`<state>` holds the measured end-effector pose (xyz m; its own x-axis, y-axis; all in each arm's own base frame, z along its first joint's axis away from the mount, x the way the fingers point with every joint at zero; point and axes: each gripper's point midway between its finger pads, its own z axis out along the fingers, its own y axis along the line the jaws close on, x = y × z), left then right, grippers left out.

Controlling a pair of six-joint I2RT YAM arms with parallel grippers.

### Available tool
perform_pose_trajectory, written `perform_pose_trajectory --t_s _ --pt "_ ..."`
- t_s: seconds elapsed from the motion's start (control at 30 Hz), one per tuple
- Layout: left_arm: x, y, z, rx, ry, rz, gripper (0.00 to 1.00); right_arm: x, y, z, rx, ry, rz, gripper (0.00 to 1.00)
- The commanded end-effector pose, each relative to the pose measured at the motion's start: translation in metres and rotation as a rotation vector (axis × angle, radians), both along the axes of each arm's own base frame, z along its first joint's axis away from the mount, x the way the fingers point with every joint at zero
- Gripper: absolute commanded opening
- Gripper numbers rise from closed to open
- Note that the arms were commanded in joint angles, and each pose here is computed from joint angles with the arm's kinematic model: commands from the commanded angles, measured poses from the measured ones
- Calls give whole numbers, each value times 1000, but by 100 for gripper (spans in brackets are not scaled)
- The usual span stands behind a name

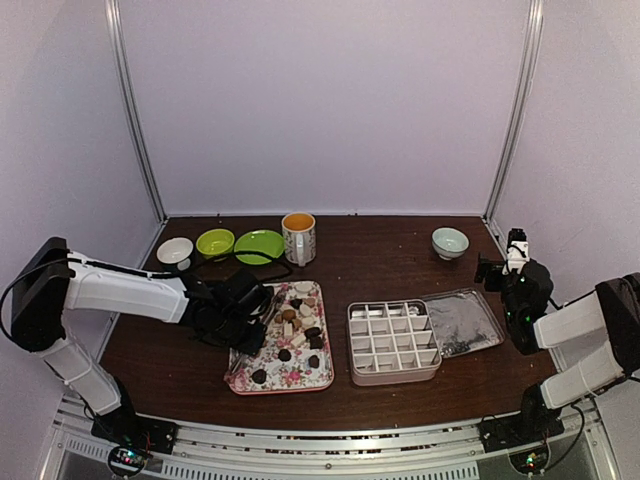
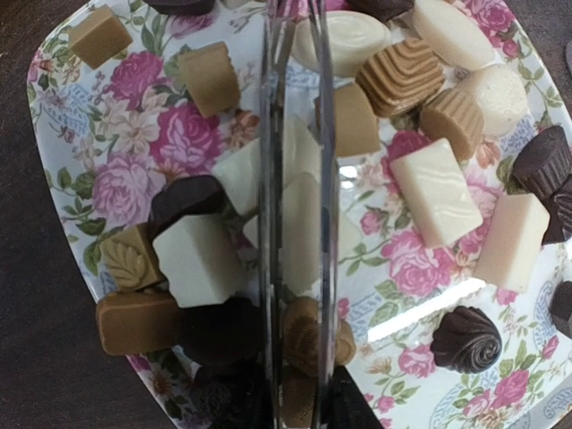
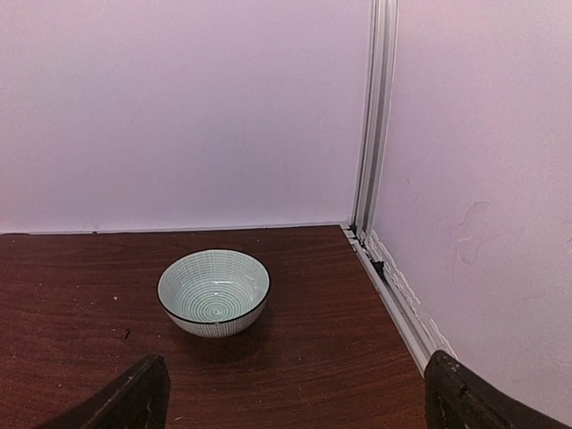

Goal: Pack the chocolate
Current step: Pick up the fake chocolate from the plate.

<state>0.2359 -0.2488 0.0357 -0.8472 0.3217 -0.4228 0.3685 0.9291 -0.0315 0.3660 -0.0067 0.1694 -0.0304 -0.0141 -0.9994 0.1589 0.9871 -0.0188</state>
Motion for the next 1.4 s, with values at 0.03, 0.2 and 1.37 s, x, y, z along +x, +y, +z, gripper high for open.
perform_pose_trajectory --t_s 0.03,0.2,1.37 --pt "-1 2 -6 31 17 20 24 2 -5 5 10 -14 -21 100" --pt "-1 2 -6 32 20 22 28 2 -5 5 11 -14 -21 100" --pt "-21 19 95 -65 -5 24 25 2 -5 5 12 -14 -22 100"
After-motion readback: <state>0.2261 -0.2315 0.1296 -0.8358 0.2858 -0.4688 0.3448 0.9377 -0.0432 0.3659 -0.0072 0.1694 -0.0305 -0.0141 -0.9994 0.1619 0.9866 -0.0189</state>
